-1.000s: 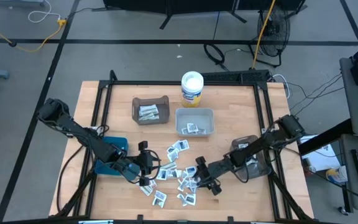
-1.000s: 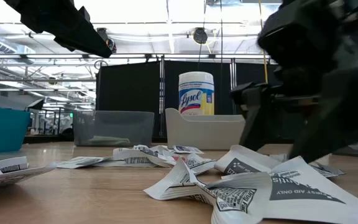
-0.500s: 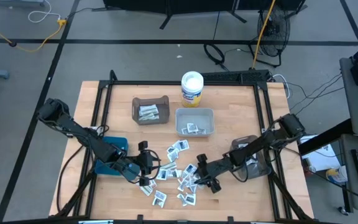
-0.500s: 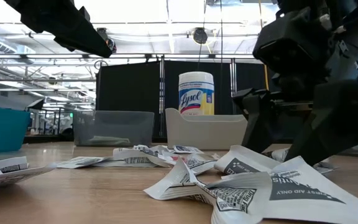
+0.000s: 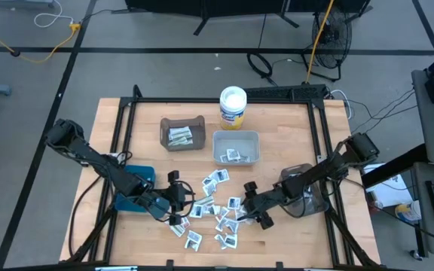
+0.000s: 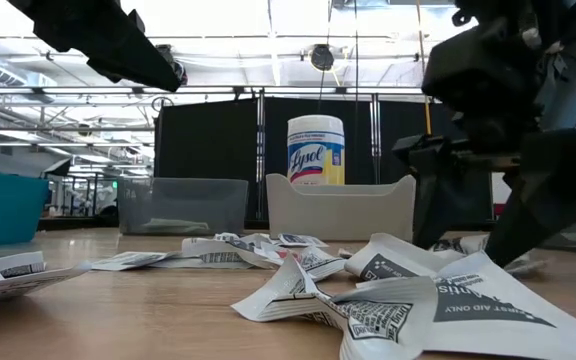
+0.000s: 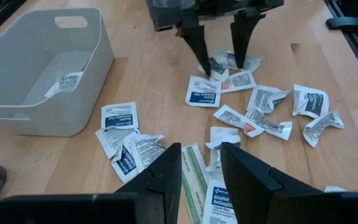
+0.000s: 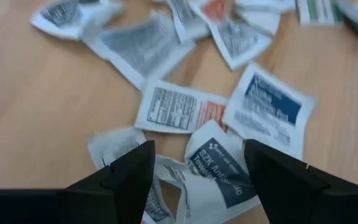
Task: Pick & Place First Aid Supplies
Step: Put the gray towelette pack into the gray bin
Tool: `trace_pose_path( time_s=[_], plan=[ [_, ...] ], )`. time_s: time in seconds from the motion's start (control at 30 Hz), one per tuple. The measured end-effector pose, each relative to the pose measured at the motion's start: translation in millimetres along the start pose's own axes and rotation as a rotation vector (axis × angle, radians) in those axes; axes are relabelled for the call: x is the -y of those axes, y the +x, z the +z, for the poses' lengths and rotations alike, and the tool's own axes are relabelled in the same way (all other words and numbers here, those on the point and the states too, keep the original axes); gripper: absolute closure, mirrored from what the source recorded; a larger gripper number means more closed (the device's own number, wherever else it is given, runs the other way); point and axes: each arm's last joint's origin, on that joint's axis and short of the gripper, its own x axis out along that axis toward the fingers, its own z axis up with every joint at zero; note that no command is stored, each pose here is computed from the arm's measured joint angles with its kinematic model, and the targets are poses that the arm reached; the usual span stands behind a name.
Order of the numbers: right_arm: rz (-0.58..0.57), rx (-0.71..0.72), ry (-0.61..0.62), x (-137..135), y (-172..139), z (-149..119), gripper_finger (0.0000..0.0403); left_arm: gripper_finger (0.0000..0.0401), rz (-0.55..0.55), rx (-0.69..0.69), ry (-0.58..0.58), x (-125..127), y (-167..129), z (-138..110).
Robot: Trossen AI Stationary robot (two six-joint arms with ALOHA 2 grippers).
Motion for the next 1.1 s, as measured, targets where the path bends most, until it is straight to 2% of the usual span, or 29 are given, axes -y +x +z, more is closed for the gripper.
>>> trace_pose_path(
  time_s=[0.5, 1.1],
  plan=[
    [-0.009, -0.043, 0.155, 3.7, 0.2, -9.8, 0.0161, 0.0283, -0.011, 0.031, -0.004, 1.2, 0.0, 3.4],
    [-0.006, -0.025, 0.135, 3.7, 0.5, -8.4, 0.0201, 0.0283, -0.012, 0.033, 0.000, 1.3, 0.0, 3.6]
  ],
)
